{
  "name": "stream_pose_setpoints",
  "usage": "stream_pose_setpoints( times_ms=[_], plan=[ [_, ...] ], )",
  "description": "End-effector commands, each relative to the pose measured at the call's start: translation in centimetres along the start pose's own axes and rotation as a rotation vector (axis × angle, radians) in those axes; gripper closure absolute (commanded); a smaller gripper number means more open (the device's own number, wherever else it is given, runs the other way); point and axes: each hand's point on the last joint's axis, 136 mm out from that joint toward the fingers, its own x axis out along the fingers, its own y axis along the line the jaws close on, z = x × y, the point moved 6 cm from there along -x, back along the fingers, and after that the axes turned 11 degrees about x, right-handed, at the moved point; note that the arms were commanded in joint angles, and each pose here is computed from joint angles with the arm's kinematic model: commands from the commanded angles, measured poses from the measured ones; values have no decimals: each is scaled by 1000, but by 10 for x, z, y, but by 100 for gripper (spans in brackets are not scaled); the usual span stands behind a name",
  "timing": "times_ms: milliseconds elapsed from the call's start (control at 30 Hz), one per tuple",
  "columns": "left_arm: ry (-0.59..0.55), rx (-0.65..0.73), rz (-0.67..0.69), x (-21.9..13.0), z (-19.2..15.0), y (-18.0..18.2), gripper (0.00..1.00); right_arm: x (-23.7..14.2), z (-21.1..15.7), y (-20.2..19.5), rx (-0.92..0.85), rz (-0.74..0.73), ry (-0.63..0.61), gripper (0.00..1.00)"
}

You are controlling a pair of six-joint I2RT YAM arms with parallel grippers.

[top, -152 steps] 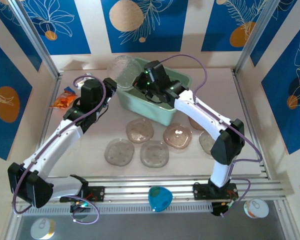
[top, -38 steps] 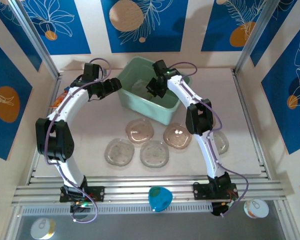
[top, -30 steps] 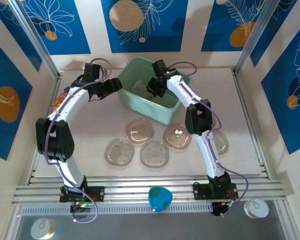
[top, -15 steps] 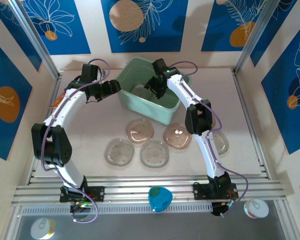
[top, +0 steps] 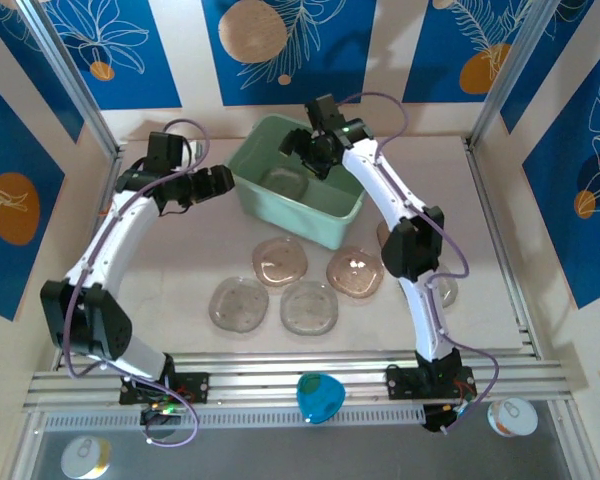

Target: Place the plates into the plastic bin on the countertop

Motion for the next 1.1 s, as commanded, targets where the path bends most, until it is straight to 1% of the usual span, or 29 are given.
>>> stream_pose_setpoints(
  times_ms=[0,133,233,467,667,833,933,1067],
  plan=[
    [51,26,26,-10,-26,4,20,-40,-2,13,-85,58,-46,18],
    [123,22,40,-11,-61,13,20,-71,-13,14,-164,97,-49,18],
    [199,10,69,-11,-90,23,21,-90,-22,6,-205,107,-49,18],
    [385,18,136,-14,-151,42,27,-120,-46,-31,-217,151,4,19],
    [470,-19,125,-8,-191,50,35,-132,-65,-63,-229,154,43,20],
    [523,-28,139,3,-208,54,37,-132,-78,-83,-240,137,80,20],
    [579,-25,173,13,-214,59,38,-133,-82,-90,-244,132,85,20],
    [624,-2,177,30,-220,61,39,-139,-84,-94,-259,143,71,20]
  ],
)
